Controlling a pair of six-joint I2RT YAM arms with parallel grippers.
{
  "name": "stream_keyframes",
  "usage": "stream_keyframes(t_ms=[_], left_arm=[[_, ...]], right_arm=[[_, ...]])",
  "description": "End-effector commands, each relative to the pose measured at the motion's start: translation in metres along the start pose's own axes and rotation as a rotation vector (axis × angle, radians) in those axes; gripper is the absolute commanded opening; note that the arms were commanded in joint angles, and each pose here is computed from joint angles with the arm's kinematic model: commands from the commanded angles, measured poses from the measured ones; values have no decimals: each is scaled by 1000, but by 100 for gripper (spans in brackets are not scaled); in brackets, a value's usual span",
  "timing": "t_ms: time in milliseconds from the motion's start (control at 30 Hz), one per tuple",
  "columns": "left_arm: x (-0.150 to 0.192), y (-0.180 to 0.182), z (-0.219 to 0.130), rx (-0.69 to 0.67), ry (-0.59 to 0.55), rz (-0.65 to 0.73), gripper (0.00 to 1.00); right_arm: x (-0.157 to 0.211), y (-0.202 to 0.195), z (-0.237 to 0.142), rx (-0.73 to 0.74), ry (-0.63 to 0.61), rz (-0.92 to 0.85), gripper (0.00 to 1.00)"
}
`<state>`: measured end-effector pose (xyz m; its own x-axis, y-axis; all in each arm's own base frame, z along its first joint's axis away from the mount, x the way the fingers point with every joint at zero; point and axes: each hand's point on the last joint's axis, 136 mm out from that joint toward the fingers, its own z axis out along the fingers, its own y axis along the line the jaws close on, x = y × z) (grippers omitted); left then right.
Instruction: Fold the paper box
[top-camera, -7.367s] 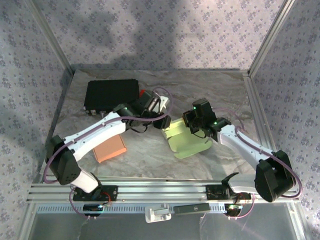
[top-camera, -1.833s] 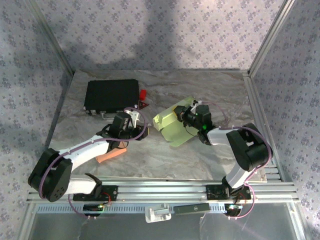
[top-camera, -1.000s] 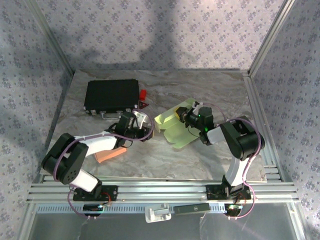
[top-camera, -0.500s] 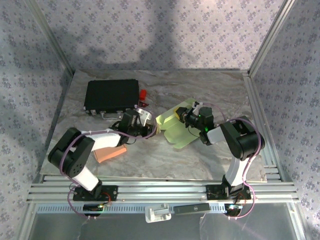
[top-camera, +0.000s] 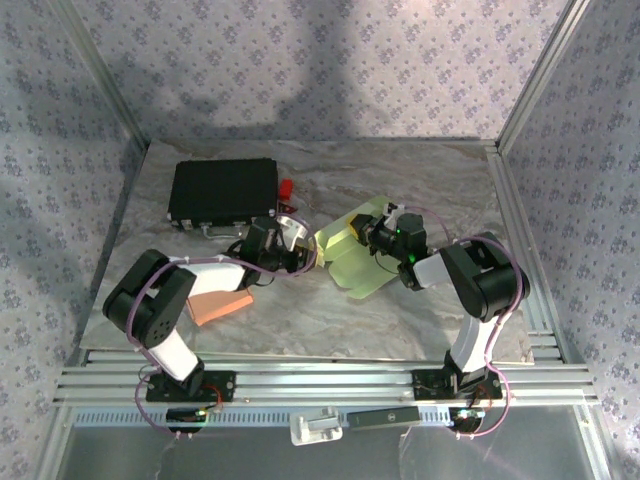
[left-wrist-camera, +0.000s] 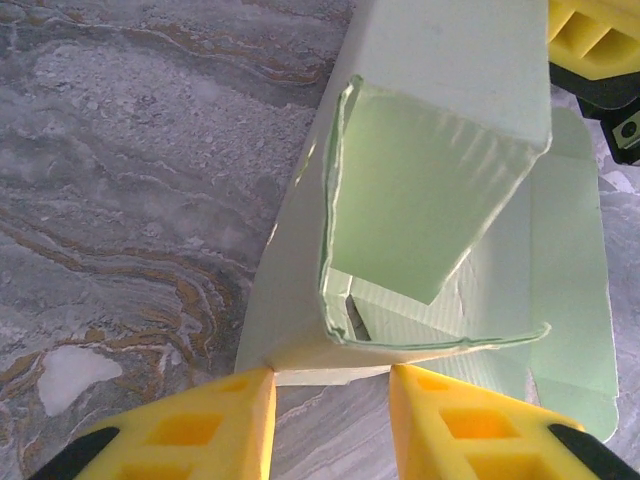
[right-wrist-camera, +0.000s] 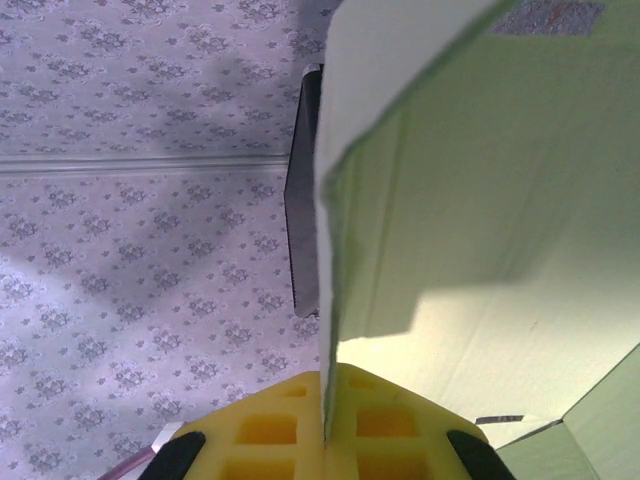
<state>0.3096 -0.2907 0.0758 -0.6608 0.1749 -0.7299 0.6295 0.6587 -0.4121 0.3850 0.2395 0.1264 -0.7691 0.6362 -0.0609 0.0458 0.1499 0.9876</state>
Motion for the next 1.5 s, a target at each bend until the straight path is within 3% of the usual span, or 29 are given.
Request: stream_keyframes(t_ms=[0,300,400,1033,1467], left_arm=[[-19,-18,5,59,-39,70,33],[-18,-23,6,38,-50,111,30],[-13,-10,6,-30,-37,106,36],[5,22,-15,-130,9,166,43],[-16,5,5,4,-26,226,45]], right_arm=[[3,13,2,-24,20,-13,0],[3,18,3,-39,21,-3,0],[1,20,2,-40,17,-4,0],[2,23,0,-35,25,-4,0],[4,26,3,-35,35,-6,0]])
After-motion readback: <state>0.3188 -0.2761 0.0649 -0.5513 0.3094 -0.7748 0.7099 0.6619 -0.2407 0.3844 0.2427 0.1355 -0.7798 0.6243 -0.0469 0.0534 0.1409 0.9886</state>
